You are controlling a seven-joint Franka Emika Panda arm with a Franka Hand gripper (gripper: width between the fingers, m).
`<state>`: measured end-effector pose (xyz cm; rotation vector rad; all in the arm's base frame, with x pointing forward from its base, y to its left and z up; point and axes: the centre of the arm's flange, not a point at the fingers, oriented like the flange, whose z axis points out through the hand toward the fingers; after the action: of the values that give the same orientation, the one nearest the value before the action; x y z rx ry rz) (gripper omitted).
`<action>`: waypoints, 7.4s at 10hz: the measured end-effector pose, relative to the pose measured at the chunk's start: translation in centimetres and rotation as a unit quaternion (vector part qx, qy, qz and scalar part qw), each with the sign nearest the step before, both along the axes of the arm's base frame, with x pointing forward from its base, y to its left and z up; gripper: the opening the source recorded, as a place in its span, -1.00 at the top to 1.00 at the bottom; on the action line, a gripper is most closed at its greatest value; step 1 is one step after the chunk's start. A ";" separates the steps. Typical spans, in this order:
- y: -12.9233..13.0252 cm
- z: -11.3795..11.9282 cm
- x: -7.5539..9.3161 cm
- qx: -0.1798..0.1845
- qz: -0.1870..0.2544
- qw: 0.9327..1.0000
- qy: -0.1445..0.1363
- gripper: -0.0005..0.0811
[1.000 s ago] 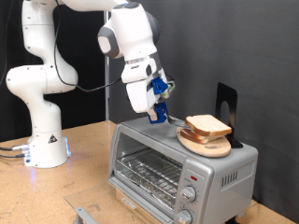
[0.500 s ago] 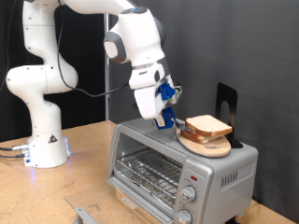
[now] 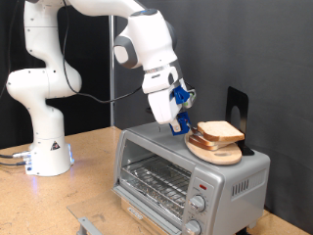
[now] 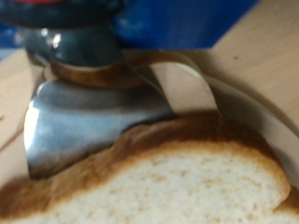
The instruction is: Make a piece of toast with the oven
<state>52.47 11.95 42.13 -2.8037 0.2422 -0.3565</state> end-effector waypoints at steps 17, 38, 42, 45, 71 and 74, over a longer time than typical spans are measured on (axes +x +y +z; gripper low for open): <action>-6.9 1.7 -8.3 0.056 0.031 0.997 -0.049 0.00; -25.3 -5.3 -16.5 0.048 -0.017 0.998 -0.029 0.04; -27.3 -7.0 -16.2 0.011 0.040 0.999 -0.033 0.04; -29.8 -8.3 -14.6 0.004 0.043 0.999 -0.027 0.04; -17.0 -14.1 -6.7 -0.038 0.132 0.990 -0.037 0.04; -14.1 -14.1 -7.1 -0.049 0.145 0.987 -0.053 0.04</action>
<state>45.39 -2.17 28.04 -2.8473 -0.2112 -0.4548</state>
